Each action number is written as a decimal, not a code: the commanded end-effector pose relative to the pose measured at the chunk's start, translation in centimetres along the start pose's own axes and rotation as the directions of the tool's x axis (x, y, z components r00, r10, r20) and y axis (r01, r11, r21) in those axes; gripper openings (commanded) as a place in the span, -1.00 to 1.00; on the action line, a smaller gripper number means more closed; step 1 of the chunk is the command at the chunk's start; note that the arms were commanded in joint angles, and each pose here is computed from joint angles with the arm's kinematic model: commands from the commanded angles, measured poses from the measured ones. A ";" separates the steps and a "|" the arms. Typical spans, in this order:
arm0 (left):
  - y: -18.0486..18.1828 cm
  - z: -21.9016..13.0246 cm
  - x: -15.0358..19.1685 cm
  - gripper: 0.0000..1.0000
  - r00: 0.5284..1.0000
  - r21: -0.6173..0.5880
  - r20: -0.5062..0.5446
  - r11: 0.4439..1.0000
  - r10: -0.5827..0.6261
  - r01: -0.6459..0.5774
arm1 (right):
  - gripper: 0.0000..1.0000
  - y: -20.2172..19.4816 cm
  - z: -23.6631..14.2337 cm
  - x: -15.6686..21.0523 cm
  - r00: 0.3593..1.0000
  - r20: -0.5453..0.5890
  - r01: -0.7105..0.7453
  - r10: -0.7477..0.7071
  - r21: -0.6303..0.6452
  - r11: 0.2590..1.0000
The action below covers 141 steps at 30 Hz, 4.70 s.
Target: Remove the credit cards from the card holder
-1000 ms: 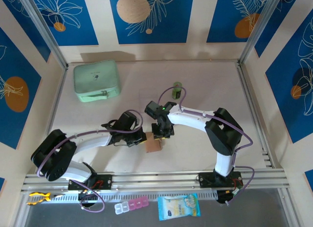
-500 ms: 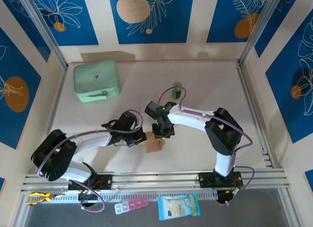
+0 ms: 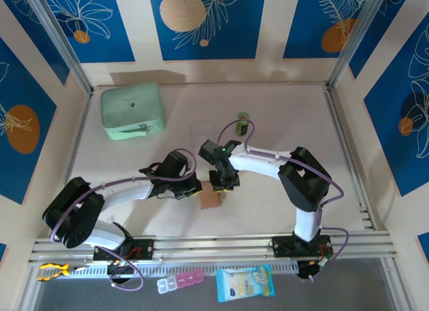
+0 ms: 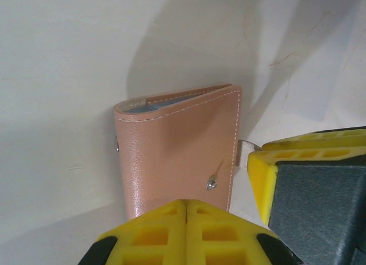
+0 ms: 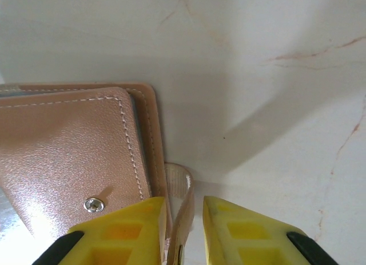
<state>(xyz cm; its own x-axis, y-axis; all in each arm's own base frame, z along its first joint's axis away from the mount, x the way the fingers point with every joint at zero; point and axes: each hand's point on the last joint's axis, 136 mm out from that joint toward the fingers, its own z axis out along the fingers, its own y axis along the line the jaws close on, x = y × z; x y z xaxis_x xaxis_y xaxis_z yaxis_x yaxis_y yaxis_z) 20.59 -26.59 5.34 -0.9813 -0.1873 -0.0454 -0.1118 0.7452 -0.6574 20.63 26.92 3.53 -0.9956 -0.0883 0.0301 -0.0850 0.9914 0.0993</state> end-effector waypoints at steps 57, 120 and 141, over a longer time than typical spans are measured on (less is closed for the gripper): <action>2.4 -4.8 -3.7 -0.91 0.994 0.024 0.105 0.999 -0.026 0.024 | -0.82 -0.1 -5.1 -1.2 0.995 0.084 -0.051 0.062 -0.123 0.991; 7.7 -0.3 -1.3 -1.00 0.994 -0.039 -0.039 0.994 -0.104 0.102 | -0.81 -3.8 1.7 -3.0 0.998 0.032 0.045 -0.052 0.190 0.981; 7.6 -0.3 -0.2 -1.00 0.992 -0.032 -0.042 0.992 -0.119 0.118 | -0.49 -4.7 -1.5 -2.9 0.994 0.101 0.029 -0.051 0.208 0.978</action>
<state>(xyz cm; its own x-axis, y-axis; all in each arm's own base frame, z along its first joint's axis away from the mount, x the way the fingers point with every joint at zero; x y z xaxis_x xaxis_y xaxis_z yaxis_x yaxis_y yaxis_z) 21.65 -21.39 1.90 -0.9701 -0.2420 0.0173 -0.1888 0.7080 -0.6805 24.17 23.23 2.90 -0.9892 -0.1399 -0.0445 -0.1351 0.9861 -0.0964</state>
